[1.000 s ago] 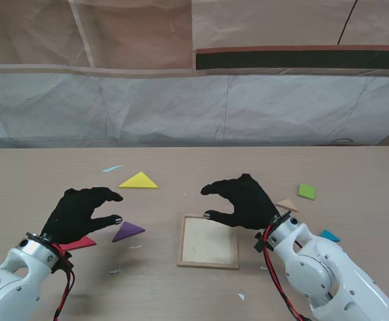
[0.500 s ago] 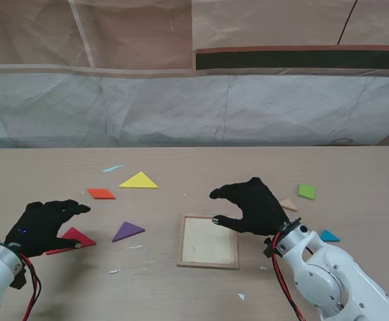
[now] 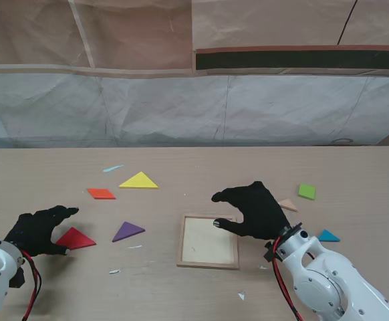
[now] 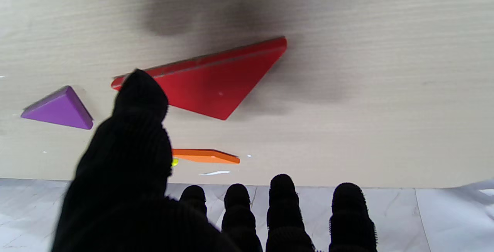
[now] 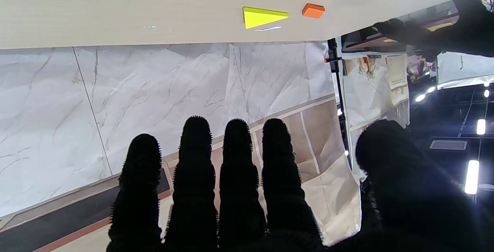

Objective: Assemble the tangram pieces into a square

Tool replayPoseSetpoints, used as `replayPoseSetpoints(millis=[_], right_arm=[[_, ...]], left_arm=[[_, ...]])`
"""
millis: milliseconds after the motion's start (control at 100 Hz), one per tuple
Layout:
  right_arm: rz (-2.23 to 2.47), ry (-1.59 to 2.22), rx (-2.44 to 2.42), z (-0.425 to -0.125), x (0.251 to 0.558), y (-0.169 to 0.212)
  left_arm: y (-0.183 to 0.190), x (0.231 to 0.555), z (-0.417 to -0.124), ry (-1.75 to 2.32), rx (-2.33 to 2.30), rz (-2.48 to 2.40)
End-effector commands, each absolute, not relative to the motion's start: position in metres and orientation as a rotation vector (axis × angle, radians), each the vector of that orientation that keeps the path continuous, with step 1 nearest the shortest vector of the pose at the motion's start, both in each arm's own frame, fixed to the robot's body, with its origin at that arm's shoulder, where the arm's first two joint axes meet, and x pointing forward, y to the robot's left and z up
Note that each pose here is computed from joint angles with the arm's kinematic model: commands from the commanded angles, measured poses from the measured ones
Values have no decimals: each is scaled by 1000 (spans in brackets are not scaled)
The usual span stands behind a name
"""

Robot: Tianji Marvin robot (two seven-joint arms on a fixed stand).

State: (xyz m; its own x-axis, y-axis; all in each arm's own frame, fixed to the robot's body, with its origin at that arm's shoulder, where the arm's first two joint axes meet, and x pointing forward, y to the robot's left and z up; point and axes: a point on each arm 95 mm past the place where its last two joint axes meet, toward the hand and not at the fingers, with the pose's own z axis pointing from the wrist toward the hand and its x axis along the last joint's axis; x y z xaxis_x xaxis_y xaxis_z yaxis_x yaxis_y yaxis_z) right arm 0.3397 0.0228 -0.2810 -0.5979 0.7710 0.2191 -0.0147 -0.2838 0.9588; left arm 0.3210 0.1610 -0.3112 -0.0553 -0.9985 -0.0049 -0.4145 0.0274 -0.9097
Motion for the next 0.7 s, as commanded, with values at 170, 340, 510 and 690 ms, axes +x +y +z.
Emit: replayPoseSetpoints(millis=[170,340,510,690], right_arm=[[1927,1418,971,-283,339,26],[1913,1427,1015,-291,341,28],[1903,1421,1011,-292,342,29],[1904,1423,1008,-291,342,29]], left_arm=[[161,326,-337,1568,-1570,-972],[161,328,-352,1545,-1607,-981],[162,330,-360,1535,-1631,-980],[161,330,-365,1562,-1634,-954]])
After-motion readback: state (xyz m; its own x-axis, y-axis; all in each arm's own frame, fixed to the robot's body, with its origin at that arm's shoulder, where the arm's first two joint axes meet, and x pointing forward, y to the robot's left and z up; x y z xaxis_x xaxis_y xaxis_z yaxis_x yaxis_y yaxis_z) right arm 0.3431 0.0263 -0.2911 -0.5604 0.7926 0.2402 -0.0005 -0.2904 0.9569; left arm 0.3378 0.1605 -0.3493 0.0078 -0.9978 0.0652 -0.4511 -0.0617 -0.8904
